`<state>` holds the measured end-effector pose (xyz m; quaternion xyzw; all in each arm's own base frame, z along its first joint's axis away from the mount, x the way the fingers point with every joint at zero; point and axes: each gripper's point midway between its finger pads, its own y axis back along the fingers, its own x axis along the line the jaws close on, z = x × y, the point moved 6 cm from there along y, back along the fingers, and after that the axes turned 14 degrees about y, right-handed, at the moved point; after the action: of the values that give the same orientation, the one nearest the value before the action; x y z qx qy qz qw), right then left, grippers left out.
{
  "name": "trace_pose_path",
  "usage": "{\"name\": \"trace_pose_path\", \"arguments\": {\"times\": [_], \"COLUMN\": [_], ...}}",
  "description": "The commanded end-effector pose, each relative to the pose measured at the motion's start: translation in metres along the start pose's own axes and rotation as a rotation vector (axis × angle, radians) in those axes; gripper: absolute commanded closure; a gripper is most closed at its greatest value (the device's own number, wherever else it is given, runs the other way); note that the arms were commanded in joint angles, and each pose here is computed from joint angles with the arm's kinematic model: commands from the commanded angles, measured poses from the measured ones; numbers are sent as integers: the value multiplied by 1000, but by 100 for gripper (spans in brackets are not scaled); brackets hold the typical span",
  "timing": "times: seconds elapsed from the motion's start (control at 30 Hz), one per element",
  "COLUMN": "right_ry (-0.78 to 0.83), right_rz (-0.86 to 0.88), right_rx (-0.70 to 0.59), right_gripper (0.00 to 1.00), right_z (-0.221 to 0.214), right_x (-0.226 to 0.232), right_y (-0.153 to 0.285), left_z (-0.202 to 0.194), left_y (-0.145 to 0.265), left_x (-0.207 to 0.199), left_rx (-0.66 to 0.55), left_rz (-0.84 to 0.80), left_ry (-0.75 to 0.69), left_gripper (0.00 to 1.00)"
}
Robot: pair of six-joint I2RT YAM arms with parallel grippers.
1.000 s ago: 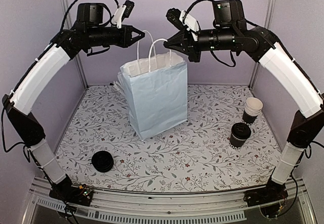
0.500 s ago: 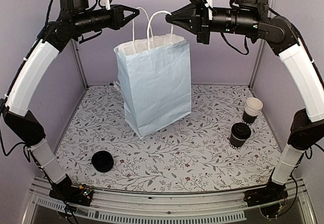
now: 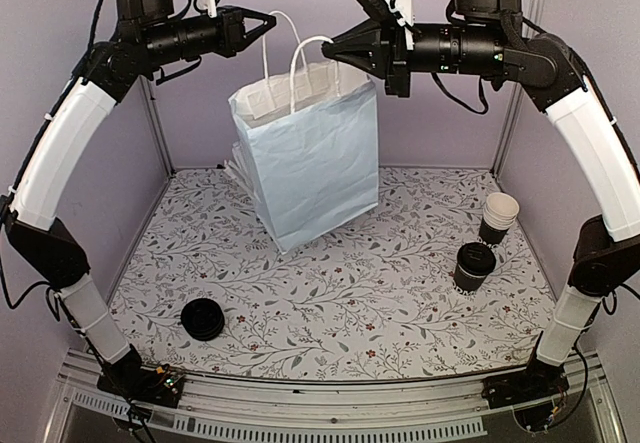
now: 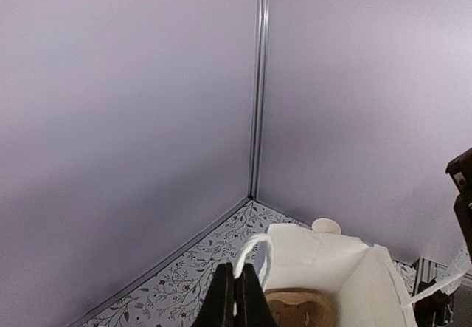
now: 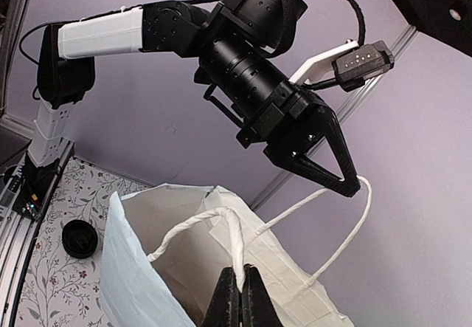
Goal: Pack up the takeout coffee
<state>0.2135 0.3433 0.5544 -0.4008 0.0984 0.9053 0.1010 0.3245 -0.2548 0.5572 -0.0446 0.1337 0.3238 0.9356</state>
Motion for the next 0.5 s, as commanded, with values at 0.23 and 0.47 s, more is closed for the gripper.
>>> {"name": "trace_pose_path", "arguments": {"times": [0.23, 0.47], "right_ry": [10, 3], "right_rz": [34, 57], "right_rx": [-8, -1], "right_gripper": [100, 99], "right_z": [1, -4], "right_x": [8, 13], "right_y": [-4, -9], "left_z": [-5, -19], "left_y": [-3, -5], "left_x": [-2, 2], "left_rx": [1, 21], "left_rz": [-15, -8], "left_ry": [-8, 0], "left_gripper": [100, 100]}}
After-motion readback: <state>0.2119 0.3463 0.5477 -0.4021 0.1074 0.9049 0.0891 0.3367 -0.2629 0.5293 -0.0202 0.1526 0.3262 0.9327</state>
